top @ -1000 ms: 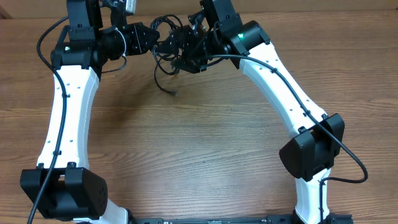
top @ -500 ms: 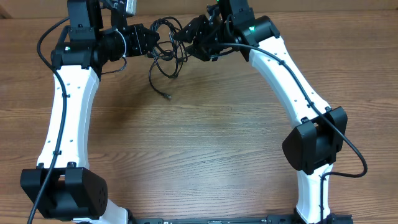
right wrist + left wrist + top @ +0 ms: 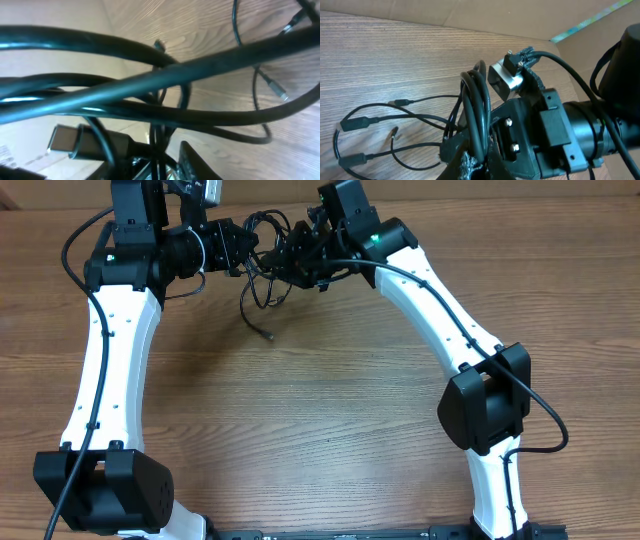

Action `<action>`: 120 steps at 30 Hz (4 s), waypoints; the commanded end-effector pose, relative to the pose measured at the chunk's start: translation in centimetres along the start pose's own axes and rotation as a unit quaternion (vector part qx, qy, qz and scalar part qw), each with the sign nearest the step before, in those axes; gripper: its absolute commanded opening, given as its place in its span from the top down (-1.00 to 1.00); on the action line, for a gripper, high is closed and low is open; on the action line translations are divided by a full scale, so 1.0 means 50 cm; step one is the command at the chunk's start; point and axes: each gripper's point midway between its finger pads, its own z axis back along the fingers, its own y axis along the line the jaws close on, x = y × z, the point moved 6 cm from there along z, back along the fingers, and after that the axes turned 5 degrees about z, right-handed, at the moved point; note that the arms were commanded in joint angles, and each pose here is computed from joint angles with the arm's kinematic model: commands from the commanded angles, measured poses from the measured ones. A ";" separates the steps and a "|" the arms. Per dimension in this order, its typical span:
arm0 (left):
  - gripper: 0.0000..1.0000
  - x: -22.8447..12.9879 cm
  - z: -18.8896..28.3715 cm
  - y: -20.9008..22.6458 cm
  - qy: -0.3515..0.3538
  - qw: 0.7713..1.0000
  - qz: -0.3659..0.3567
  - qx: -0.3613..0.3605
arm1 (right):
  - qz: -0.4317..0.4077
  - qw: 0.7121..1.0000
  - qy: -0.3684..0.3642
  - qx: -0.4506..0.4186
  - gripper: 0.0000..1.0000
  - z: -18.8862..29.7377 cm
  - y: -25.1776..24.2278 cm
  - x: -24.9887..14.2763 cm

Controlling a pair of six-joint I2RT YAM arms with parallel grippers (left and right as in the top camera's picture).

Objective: Untangle cables

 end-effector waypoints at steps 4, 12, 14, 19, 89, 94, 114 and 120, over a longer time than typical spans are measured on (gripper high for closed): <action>0.92 0.003 -0.005 0.001 -0.005 1.000 -0.015 0.018 | 0.005 0.996 0.060 0.073 0.53 0.042 0.017 0.010; 0.92 0.002 -0.005 0.001 -0.005 1.000 -0.015 0.022 | 0.015 0.990 0.097 0.100 0.42 0.053 0.023 -0.001; 0.91 0.002 -0.006 0.001 -0.005 1.000 -0.016 0.022 | 0.013 0.991 0.099 0.090 0.40 0.044 0.021 -0.010; 0.92 0.002 -0.006 0.001 -0.005 1.000 -0.015 0.022 | 0.008 0.995 0.080 0.055 0.43 0.019 0.014 -0.022; -0.49 -0.115 -0.204 0.026 0.173 0.955 0.088 -0.225 | 0.427 0.894 -0.106 -0.085 0.92 0.340 0.159 -0.182; -0.35 -0.136 -0.191 0.021 0.191 0.947 0.074 -0.250 | 0.425 0.894 -0.109 -0.092 0.93 0.341 0.157 -0.179; -0.60 -0.206 -0.181 0.067 0.228 0.956 -0.063 -0.175 | 0.421 0.895 -0.110 -0.100 0.93 0.341 0.152 -0.178; -0.65 -0.196 -0.150 0.064 0.203 0.948 -0.084 -0.232 | 0.420 0.895 -0.110 -0.102 0.93 0.342 0.151 -0.178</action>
